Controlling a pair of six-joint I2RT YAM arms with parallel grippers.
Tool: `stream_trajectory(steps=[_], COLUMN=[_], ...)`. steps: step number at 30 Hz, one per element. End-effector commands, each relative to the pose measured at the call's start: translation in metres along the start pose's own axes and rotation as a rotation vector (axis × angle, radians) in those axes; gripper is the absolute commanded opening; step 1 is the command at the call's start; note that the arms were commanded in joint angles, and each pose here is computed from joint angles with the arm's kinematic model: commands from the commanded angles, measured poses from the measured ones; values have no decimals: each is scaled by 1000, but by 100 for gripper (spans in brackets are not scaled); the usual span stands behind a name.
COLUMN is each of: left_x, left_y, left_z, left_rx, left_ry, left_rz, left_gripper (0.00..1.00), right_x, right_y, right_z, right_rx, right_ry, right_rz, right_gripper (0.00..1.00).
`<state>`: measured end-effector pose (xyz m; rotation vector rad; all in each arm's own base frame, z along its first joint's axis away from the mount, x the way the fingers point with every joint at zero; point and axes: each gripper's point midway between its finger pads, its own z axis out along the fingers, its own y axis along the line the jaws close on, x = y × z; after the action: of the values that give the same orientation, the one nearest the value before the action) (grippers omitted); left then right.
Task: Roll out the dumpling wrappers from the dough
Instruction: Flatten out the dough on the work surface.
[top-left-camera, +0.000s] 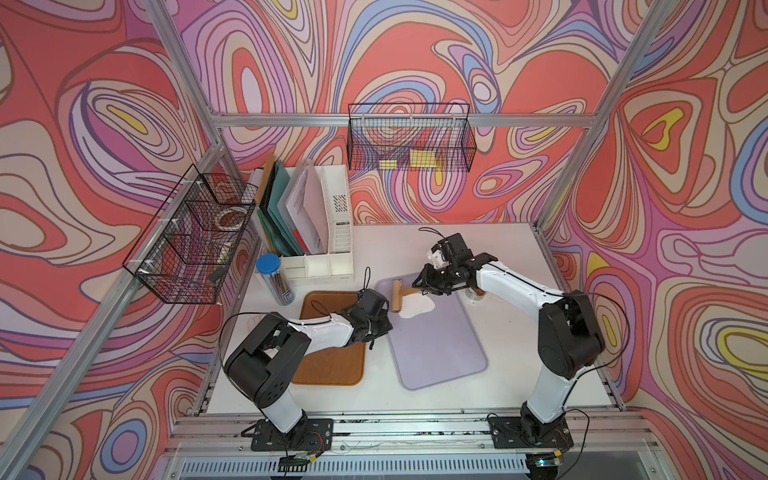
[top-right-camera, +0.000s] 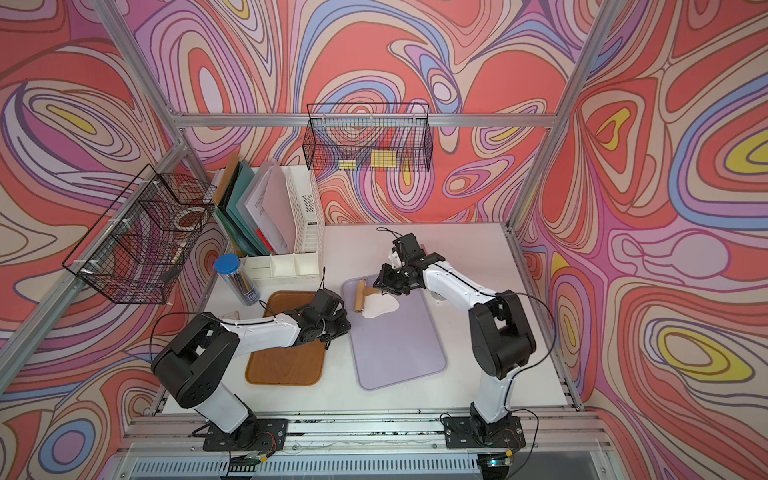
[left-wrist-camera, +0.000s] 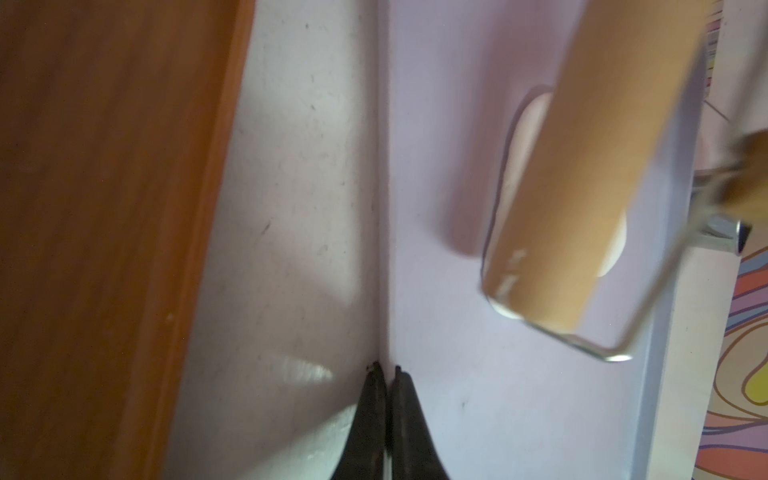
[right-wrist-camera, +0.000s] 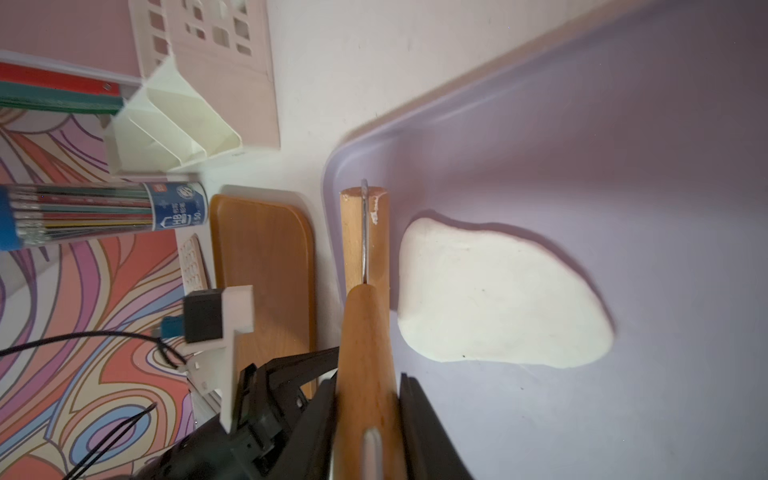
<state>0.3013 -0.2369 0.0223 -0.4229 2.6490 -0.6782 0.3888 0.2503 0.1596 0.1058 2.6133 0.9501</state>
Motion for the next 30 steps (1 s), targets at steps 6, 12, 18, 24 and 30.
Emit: stream_trajectory(steps=[6,12,18,24,30], left_x=[19,20,22,22,23], left_y=[9,12,15,14,17], left_z=[5,4,6,7,8], left_rx=[-54,-66,-79,-78,-83], left_ry=[93,99,106,109,112], left_rz=[46,55,50,43,37], left_gripper=[0,0,0,0,0], right_x=[-78,-48,-9,7,30], right_y=[-46,-70,-37,-22,-63], right_z=[-165,-167,-95,-24,32], right_rx=[35,-3,-81,-107,8], right_ry=[-503,-391,-137,-12,150], right_rz=[91,120,75,82,198], right_gripper=[0,0,0,0,0])
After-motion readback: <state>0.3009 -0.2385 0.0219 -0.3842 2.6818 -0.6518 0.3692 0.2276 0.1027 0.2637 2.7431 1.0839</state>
